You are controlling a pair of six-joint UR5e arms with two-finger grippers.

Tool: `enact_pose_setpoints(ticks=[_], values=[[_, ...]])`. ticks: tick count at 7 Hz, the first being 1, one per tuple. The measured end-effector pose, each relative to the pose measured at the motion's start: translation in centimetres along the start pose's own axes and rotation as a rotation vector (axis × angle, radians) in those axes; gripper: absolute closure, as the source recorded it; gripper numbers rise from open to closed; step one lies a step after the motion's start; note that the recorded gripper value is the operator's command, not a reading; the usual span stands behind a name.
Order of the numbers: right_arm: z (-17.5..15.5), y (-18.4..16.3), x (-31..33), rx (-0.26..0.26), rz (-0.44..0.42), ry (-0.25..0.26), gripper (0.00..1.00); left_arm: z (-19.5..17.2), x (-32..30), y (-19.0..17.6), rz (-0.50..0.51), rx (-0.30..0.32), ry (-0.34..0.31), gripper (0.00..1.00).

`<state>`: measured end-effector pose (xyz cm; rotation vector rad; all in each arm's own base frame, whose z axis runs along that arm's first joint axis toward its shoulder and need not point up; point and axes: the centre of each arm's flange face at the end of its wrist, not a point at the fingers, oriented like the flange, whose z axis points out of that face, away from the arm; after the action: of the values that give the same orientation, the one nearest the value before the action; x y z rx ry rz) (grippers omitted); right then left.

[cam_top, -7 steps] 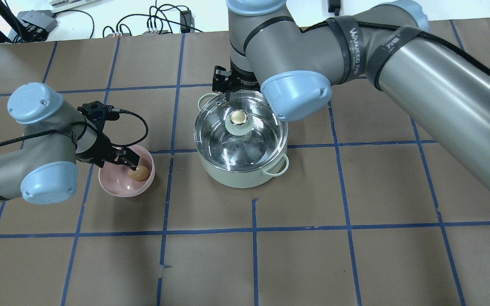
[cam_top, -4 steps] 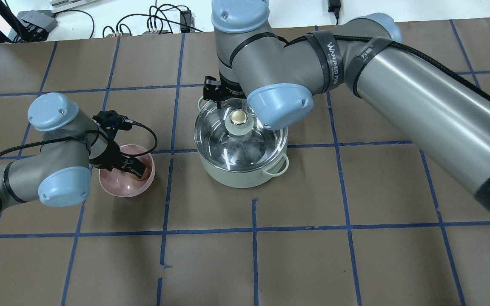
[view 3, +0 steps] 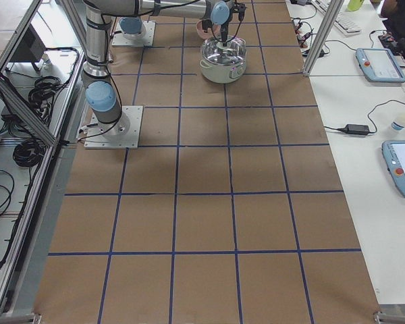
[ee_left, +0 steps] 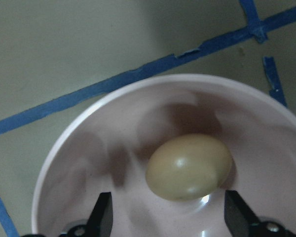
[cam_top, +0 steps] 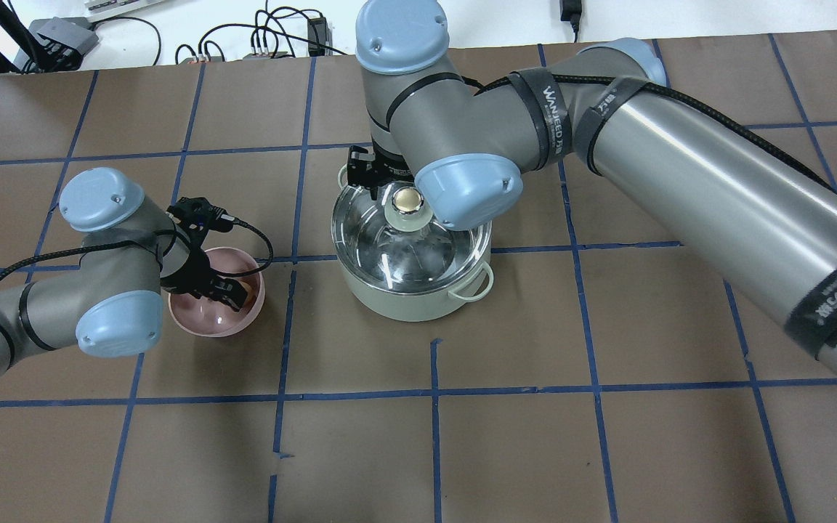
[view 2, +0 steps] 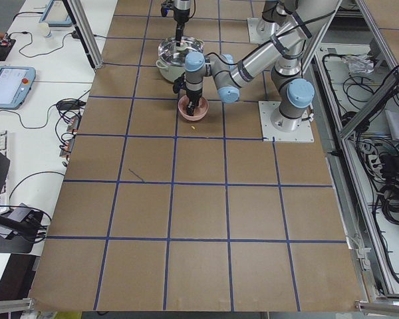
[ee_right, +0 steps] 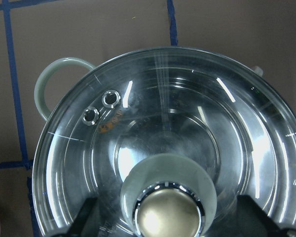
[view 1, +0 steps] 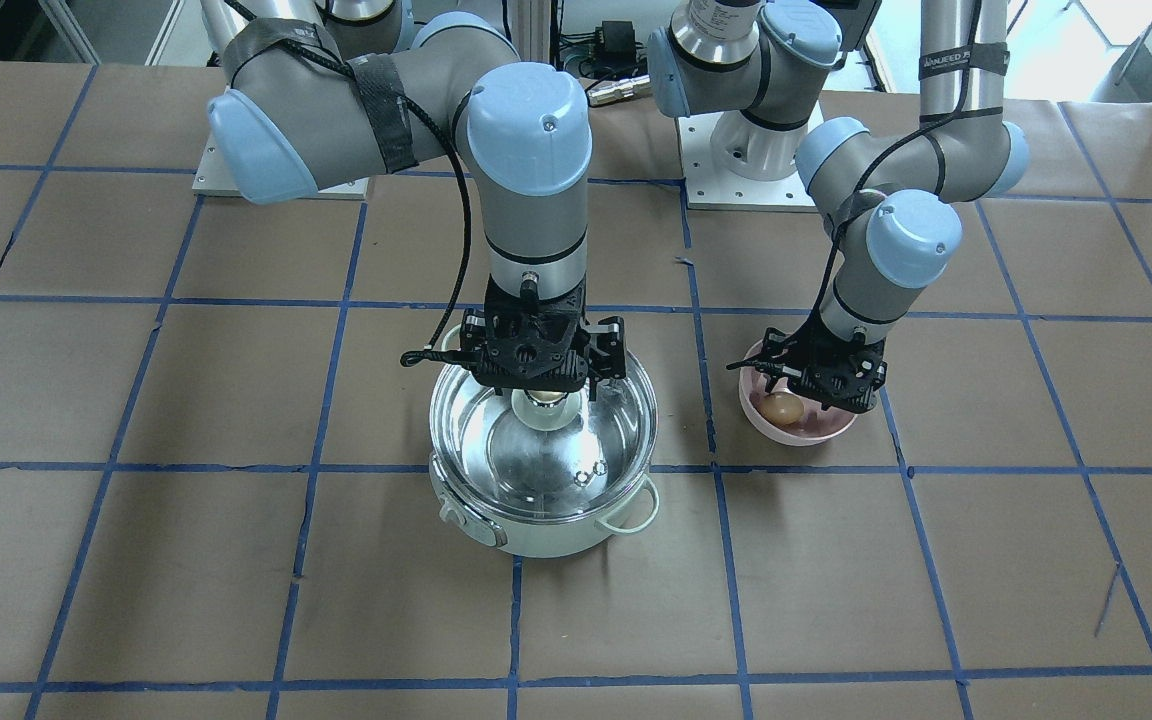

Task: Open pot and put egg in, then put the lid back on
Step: 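Descend the right gripper onto the lid knob while the left lowers toward the egg, then grasp the lid knob with the right gripper and lift the lid off the pot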

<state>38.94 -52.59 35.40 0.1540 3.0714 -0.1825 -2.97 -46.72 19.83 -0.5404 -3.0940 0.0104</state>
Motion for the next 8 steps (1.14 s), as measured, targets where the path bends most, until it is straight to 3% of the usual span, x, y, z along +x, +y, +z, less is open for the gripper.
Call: enact_pose_setpoints(ticks=[1,4,6,8], values=[[0.2,0.1,0.0,-0.003,0.001,0.002,0.41,0.0,0.0,0.0,0.0,0.001,0.0,0.25],[0.6,0.4,0.0,-0.014,0.015,-0.002,0.74,-0.2,-0.1,-0.3,0.054,0.01,-0.001,0.13],[0.5,0.3,-0.1,-0.014,0.008,-0.005,0.79,-0.3,-0.2,-0.3,0.184,0.008,-0.006,0.06],[-1.0,-0.2,-0.1,0.006,-0.003,-0.011,0.81,-0.2,-0.2,-0.3,0.304,0.006,-0.007,0.06]])
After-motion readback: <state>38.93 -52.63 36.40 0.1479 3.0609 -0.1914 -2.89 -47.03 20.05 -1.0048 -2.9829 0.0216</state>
